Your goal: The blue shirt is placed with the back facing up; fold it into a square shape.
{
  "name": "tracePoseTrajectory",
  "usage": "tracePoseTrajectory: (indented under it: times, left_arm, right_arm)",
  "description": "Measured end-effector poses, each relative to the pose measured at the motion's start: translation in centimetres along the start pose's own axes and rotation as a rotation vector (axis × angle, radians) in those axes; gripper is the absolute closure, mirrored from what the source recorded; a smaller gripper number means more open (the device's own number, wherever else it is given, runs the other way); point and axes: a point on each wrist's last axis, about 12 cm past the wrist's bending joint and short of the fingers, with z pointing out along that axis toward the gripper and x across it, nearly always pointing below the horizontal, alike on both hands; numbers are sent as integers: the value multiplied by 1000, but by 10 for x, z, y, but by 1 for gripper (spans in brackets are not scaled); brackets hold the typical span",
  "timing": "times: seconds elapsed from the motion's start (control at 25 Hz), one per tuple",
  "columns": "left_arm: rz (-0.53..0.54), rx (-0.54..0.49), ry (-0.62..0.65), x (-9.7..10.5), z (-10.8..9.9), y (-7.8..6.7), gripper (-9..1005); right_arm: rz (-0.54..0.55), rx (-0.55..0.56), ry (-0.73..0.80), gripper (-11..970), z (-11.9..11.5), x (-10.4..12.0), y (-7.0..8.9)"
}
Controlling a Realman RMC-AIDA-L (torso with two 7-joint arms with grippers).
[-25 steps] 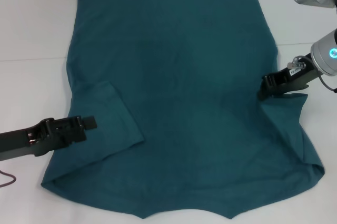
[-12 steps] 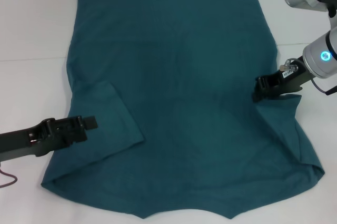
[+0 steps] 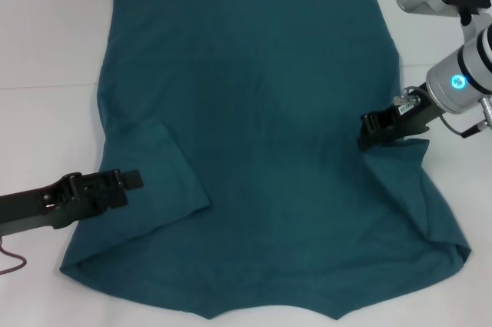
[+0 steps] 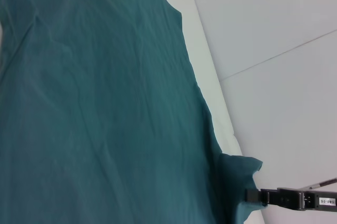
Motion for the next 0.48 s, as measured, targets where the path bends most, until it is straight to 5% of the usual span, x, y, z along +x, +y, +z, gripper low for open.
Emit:
tracePoseTrajectory:
  times: [0.48]
  left_arm:
    - [-6,-10,-8,2,-2,3,356]
  right_arm:
    - [-46,-2,8,903,0,-6,12]
